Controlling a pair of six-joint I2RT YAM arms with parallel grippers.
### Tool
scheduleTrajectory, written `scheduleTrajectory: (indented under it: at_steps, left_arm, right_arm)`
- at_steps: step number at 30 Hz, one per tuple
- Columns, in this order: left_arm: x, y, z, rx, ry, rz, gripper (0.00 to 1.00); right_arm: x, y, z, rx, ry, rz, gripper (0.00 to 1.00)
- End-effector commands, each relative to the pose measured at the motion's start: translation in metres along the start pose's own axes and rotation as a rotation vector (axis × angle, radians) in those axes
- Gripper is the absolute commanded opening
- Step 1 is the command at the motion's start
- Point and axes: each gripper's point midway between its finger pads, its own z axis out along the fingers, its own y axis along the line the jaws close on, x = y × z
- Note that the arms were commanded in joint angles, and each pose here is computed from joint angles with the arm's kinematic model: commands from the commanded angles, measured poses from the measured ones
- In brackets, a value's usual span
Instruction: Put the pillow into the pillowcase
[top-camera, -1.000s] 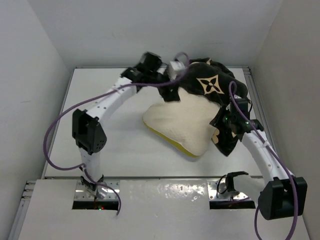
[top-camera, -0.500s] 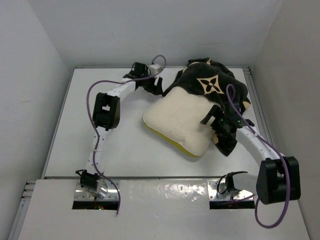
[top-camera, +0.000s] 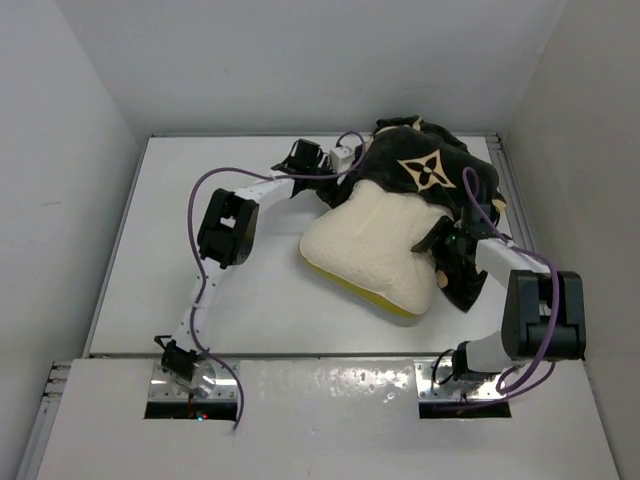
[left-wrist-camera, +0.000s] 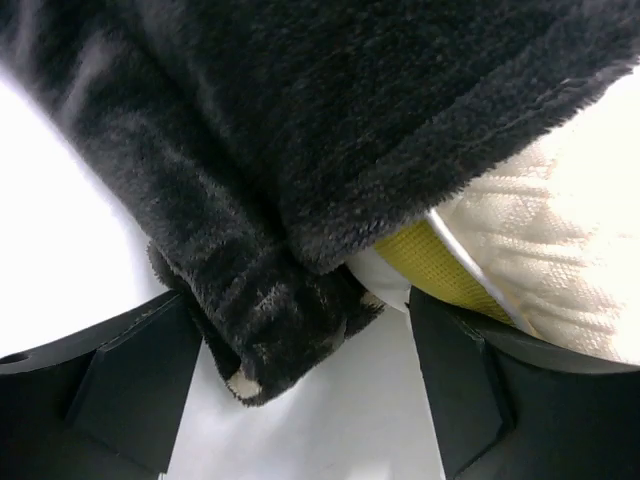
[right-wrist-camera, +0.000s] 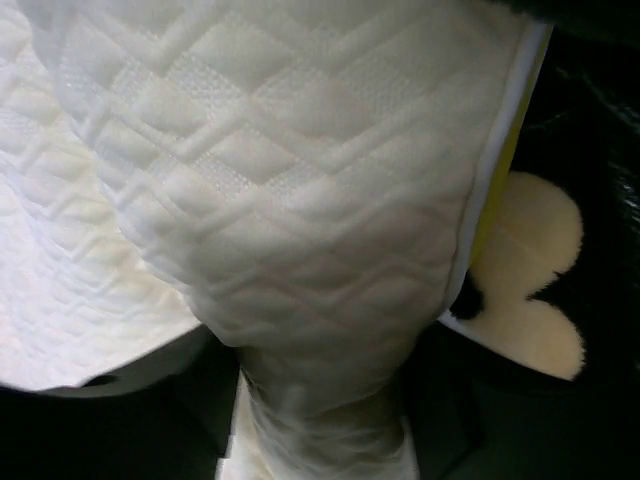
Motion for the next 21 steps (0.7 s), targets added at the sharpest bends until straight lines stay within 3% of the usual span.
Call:
scheduleTrajectory:
  at_steps: [1,2,4,5,6,8,10,11,12,14,15,17,21]
  left_arm:
    - [-0.03,-0.059,0.006,0.16,-0.058,0.074,0.8]
    - [-0.032,-0.058,0.008,0.144,-0.063,0.073,0.78]
    - [-0.04,-0.045,0.012,0.086,-0.092,0.054,0.4]
    - [-0.049,-0.036,0.007,0.074,-0.116,-0.011,0.16]
    - [-0.048,-0.032,0.005,0.09,-0.124,-0.056,0.0]
    - [-0.051,-0.017,-0.017,0.114,-0.146,-0.186,0.0]
    - [-0.056,-0.012,-0.051,0.125,-0.154,-0.209,0.0]
    - [-0.042,-0.009,-0.061,0.109,-0.129,-0.163,0.0]
    - [-0.059,-0.012,-0.087,0.064,-0.142,-0.109,0.0]
    - [-0.037,-0.011,-0.116,0.024,-0.088,-0.051,0.0]
    - [-0.054,-0.019,-0.142,-0.001,-0.109,0.005,0.0]
    - [-0.044,-0.024,-0.171,-0.022,-0.07,0.042,0.0]
    - [-0.013,-0.032,-0.202,-0.038,0.03,0.018,0.0]
  right_arm:
    - [-0.026,0.025,-0.002,-0.077,-0.04,-0.092,0.53]
    - [-0.025,0.024,0.0,-0.074,-0.032,-0.096,0.42]
    - [-0.028,0.026,0.0,-0.082,-0.041,-0.095,0.25]
    - [-0.029,0.027,-0.001,-0.09,-0.044,-0.092,0.05]
    - [-0.032,0.03,-0.004,-0.1,-0.053,-0.083,0.0]
    - [-0.046,0.034,-0.012,-0.118,-0.097,-0.065,0.0]
    - [-0.065,0.037,-0.027,-0.142,-0.169,-0.037,0.0]
    - [-0.077,0.042,-0.034,-0.155,-0.208,-0.012,0.0]
    - [-0.087,0.045,-0.042,-0.168,-0.241,0.004,0.0]
    - [-0.11,0.05,-0.055,-0.19,-0.309,0.041,0.0]
    - [-0.118,0.051,-0.059,-0.185,-0.339,0.049,0.0]
    - [-0.132,0.064,-0.067,-0.212,-0.388,0.047,0.0]
    - [-0.122,0.083,-0.061,-0.231,-0.342,0.001,0.0]
